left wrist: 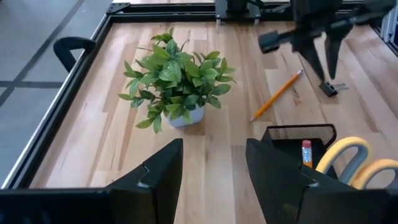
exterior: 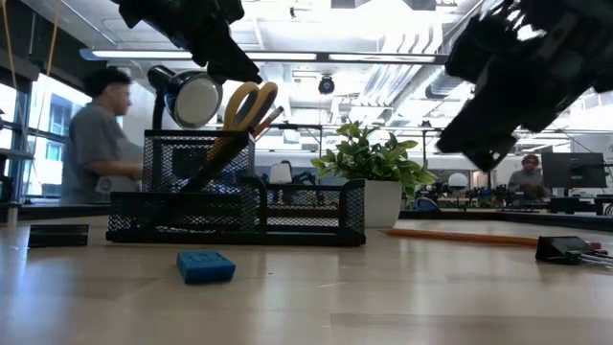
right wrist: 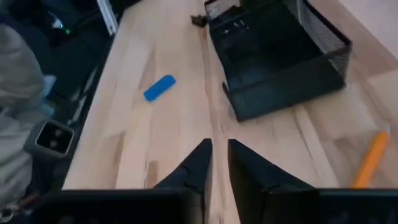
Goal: Pick and place office supplies into organizer
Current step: Put the orange pencil into the black desk organizer
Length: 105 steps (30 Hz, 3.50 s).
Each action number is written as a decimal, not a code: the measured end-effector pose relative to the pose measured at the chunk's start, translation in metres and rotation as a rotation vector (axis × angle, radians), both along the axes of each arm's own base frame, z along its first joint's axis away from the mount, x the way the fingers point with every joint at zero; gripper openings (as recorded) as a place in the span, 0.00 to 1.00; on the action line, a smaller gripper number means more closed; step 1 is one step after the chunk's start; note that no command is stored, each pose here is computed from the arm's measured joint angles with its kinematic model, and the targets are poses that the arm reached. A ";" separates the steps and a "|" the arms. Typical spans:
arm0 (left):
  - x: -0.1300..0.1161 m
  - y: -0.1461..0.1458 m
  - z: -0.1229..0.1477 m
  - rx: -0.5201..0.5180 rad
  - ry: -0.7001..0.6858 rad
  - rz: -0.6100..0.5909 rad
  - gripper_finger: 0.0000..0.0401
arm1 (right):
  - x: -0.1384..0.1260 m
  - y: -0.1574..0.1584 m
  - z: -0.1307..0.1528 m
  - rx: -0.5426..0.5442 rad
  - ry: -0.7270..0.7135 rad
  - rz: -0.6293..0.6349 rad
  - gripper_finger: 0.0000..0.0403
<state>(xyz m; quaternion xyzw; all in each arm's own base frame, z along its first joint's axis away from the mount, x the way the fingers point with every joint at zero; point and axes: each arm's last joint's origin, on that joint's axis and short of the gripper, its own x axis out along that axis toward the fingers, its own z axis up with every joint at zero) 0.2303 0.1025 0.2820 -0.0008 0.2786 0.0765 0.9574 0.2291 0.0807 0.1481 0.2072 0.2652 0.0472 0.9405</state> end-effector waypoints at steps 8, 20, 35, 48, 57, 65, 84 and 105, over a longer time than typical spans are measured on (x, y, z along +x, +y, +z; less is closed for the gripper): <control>-0.001 -0.001 -0.002 -0.048 0.015 0.025 0.41 | 0.006 -0.004 -0.008 -0.132 -0.022 0.075 0.11; -0.002 -0.001 -0.002 -0.090 0.015 0.055 0.41 | 0.011 -0.003 0.021 -0.108 -0.278 0.094 0.05; 0.002 0.000 -0.002 -0.103 -0.012 0.068 0.41 | 0.013 -0.003 0.026 -0.205 -0.333 0.034 0.01; 0.013 0.000 -0.013 -0.111 0.020 0.056 0.41 | 0.024 0.030 0.058 -0.531 0.026 -0.145 0.00; 0.013 -0.002 -0.013 -0.133 0.014 0.023 0.41 | -0.008 0.061 0.043 -0.356 0.085 -0.297 0.00; 0.018 -0.010 -0.011 -0.113 -0.007 -0.018 0.41 | -0.057 0.072 0.000 -0.298 0.071 -0.407 0.00; 0.018 -0.009 -0.010 -0.153 -0.015 0.020 0.41 | -0.065 0.078 -0.060 -0.283 0.179 -0.397 0.26; 0.026 -0.006 -0.022 -0.166 0.026 0.022 0.41 | -0.067 0.074 -0.080 -0.369 0.194 -0.453 0.05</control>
